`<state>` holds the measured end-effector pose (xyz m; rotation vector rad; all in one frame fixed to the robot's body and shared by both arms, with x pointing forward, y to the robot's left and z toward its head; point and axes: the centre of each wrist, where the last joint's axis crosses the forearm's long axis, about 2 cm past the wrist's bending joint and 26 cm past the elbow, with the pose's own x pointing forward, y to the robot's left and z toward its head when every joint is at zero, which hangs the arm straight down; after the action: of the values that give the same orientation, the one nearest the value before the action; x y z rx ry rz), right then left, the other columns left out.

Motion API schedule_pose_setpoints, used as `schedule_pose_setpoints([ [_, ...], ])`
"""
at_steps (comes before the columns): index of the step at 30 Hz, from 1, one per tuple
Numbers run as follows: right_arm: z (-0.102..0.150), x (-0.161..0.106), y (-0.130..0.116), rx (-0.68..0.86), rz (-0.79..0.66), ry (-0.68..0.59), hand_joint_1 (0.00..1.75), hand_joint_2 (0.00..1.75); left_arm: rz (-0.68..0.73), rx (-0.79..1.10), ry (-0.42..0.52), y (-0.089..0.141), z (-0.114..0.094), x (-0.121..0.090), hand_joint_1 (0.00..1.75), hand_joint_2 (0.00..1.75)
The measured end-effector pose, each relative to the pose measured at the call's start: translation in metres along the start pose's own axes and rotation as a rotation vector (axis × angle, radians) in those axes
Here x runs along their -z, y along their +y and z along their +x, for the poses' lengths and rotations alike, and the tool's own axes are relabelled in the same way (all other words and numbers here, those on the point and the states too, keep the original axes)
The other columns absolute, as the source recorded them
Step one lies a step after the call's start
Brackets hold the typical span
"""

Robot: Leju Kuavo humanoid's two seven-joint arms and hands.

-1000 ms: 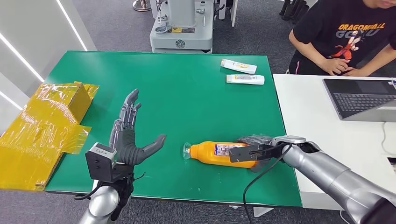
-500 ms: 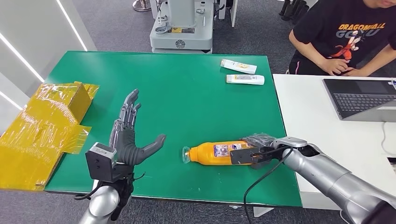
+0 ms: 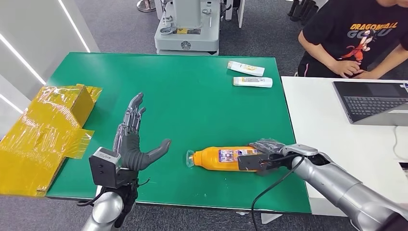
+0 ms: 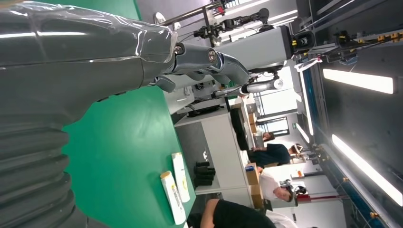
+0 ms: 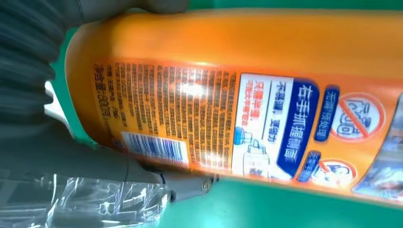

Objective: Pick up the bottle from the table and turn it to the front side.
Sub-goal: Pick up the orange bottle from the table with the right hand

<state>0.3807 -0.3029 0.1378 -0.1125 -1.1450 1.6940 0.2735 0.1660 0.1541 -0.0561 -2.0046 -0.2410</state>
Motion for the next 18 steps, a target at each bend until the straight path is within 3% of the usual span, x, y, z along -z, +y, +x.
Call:
schedule_pose_setpoints([
  [8,0.004,-0.007,0.007,0.071,-0.356,-0.027,1.75,1.75,0.004,0.010,0.015,-0.003,-0.002,-0.007,0.00,1.75],
  [13,0.005,-0.012,0.006,0.118,-0.441,-0.038,1.75,1.75,0.006,0.011,0.021,-0.003,-0.003,-0.009,0.00,1.75],
  [18,0.007,-0.021,0.015,0.225,-0.668,-0.061,1.75,1.75,0.028,0.014,0.014,-0.003,-0.003,-0.009,0.00,1.75],
])
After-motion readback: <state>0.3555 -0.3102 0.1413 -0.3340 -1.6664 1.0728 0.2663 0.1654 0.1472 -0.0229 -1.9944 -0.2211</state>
